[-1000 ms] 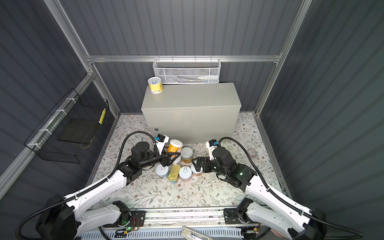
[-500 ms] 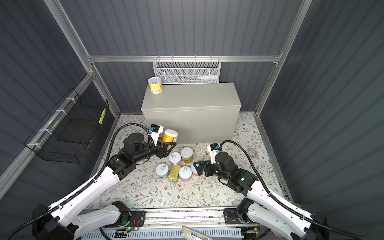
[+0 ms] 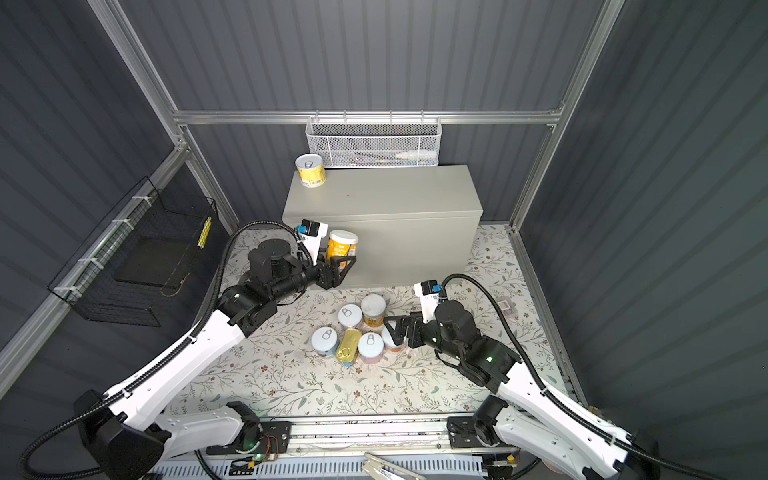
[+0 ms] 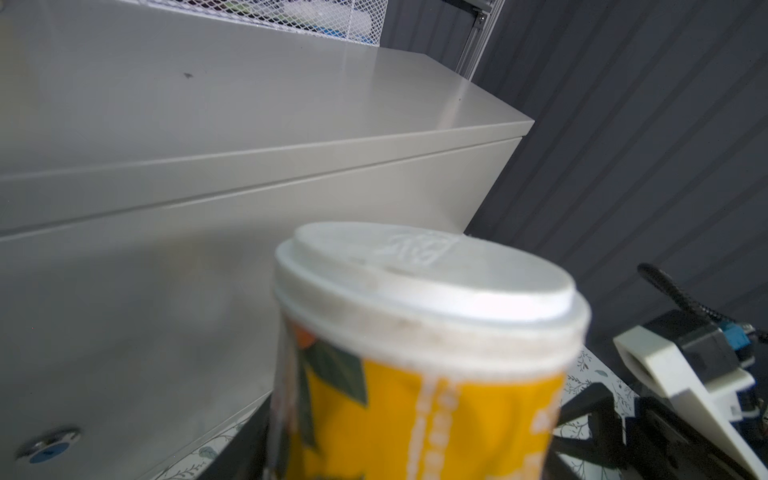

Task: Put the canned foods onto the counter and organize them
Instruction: 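Raise the tall yellow can toward the cabinet top while the right gripper withdraws, then lower the tall yellow can onto the cabinet top beside the pineapple can, then open the left gripper and pull it back down toward the table cans, then lower the left gripper onto the pale blue-green can while the right gripper approaches, then lift the pale blue-green can with the left gripper toward the right gripper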

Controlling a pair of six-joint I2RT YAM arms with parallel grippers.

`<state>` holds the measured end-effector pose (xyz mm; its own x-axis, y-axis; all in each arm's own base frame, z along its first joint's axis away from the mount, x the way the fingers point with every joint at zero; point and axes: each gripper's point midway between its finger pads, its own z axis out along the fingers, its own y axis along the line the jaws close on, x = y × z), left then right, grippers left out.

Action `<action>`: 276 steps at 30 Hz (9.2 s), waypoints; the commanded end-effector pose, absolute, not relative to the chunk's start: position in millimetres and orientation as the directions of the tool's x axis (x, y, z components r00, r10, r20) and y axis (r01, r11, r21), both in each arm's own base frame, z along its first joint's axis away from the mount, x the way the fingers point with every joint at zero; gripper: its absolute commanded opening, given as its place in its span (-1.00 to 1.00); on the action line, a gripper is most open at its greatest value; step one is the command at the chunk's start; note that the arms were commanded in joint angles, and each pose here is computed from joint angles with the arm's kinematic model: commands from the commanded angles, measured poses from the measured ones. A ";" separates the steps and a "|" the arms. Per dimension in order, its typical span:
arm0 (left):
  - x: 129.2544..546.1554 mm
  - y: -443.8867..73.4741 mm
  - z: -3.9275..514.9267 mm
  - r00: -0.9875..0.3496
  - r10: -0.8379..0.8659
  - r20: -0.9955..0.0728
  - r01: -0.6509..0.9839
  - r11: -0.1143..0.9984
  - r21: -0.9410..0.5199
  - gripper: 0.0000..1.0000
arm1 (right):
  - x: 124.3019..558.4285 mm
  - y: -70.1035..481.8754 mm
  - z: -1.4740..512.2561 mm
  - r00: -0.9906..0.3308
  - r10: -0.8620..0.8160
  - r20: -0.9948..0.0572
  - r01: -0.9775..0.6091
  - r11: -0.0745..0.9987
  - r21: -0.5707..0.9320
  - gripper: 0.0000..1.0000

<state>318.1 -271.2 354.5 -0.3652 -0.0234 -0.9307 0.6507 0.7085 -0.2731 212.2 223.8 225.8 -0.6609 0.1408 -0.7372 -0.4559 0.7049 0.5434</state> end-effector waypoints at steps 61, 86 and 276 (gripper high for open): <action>474.8 -168.4 428.7 -0.041 -0.121 -0.992 0.211 0.969 -0.127 0.09 | 180.2 195.0 205.4 -0.699 0.106 -0.707 -0.432 0.725 0.536 0.98; 505.0 -177.5 379.1 -0.184 -0.089 -0.979 0.238 0.962 -0.132 0.99 | 181.3 185.3 188.6 -0.725 0.106 -0.681 -0.372 0.771 0.517 0.98; 252.2 -225.8 169.3 -0.886 0.217 -0.409 0.391 0.825 -0.408 0.19 | 216.4 258.6 176.3 -0.405 -0.042 -0.913 -0.696 0.662 0.278 0.98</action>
